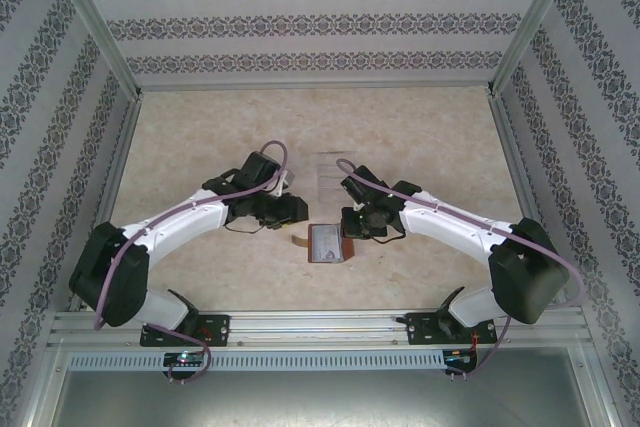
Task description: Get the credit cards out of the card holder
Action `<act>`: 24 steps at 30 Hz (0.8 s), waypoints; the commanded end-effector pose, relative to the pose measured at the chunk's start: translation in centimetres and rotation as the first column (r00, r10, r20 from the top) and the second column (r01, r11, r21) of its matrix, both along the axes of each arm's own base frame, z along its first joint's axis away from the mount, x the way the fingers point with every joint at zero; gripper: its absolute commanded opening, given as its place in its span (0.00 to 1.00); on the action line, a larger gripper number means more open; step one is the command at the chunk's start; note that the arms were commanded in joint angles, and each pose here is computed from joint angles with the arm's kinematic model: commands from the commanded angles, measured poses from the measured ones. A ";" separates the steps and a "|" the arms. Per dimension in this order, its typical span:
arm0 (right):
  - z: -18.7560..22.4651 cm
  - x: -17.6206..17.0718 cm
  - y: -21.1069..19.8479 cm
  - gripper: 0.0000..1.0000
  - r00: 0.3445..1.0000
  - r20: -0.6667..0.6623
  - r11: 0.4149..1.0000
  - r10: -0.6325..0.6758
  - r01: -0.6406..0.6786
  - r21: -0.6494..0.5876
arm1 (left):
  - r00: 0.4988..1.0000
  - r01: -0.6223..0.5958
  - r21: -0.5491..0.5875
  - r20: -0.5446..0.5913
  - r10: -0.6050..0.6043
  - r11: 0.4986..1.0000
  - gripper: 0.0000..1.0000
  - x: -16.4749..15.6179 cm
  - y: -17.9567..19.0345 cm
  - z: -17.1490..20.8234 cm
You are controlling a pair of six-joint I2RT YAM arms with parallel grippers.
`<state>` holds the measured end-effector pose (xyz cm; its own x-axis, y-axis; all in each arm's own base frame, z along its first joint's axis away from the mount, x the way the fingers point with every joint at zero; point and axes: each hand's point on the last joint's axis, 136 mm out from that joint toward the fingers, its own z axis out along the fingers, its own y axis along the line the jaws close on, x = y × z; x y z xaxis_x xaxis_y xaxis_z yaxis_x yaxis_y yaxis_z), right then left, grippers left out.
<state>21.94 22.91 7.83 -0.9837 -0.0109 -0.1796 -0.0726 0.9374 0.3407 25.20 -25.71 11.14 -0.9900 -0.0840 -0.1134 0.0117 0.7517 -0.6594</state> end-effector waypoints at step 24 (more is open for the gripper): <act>-2.2 0.9 0.6 0.04 0.998 -0.064 0.996 -0.011 0.017 0.087 | 0.995 0.071 0.218 -0.084 -0.054 0.973 0.45 -0.9 -0.3 -9.0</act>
